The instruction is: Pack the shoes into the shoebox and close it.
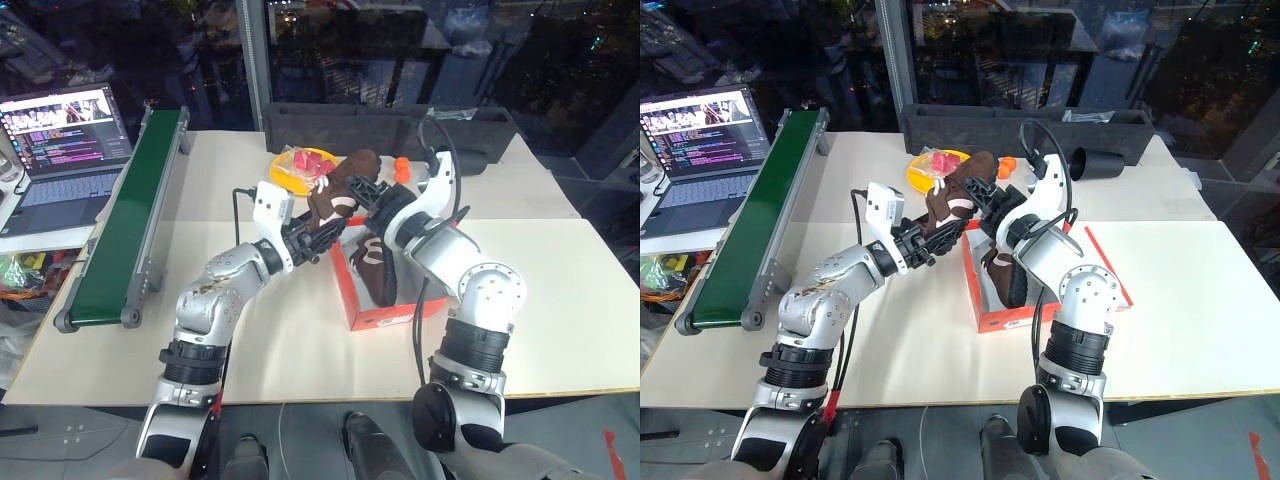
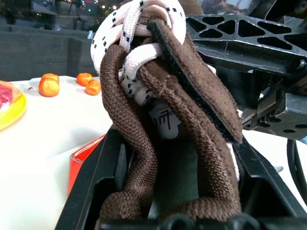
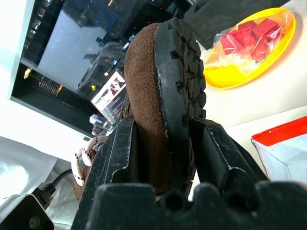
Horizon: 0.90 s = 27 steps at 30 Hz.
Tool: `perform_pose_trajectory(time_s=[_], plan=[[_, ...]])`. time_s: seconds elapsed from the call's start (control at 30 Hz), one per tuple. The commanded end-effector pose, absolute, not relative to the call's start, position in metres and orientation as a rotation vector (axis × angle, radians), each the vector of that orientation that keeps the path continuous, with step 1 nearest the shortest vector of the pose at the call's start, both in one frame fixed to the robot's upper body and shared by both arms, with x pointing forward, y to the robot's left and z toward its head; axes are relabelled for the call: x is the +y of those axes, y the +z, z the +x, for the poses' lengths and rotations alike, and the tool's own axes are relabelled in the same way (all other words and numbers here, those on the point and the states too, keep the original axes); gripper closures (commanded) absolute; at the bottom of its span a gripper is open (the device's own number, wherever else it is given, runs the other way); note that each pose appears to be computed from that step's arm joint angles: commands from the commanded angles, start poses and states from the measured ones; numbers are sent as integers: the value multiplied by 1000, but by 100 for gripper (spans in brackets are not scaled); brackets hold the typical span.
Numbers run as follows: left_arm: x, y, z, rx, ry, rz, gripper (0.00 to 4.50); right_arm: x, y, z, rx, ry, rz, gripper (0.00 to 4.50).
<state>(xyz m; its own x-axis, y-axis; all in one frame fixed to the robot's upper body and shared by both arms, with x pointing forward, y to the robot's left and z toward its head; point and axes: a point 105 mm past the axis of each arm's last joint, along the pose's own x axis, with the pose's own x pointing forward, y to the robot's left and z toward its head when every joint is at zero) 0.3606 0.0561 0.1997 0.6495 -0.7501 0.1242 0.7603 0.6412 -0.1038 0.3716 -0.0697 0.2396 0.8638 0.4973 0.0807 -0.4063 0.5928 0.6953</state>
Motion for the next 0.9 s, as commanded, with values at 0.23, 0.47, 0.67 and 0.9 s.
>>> perform_pose_trajectory(time_s=[0.23, 0.47, 0.67, 0.9], plan=[[68, 200, 361, -70, -831, -142, 23, -133, 286, 384, -143, 316, 835, 275], [80, 185, 360, -30, -794, -115, 23, -155, 291, 392, -113, 313, 635, 275], [79, 181, 360, -18, -795, -110, 23, -138, 254, 398, 104, 407, 505, 275], [79, 181, 358, -18, -788, -114, 23, -141, 215, 403, 258, 442, 347, 275]])
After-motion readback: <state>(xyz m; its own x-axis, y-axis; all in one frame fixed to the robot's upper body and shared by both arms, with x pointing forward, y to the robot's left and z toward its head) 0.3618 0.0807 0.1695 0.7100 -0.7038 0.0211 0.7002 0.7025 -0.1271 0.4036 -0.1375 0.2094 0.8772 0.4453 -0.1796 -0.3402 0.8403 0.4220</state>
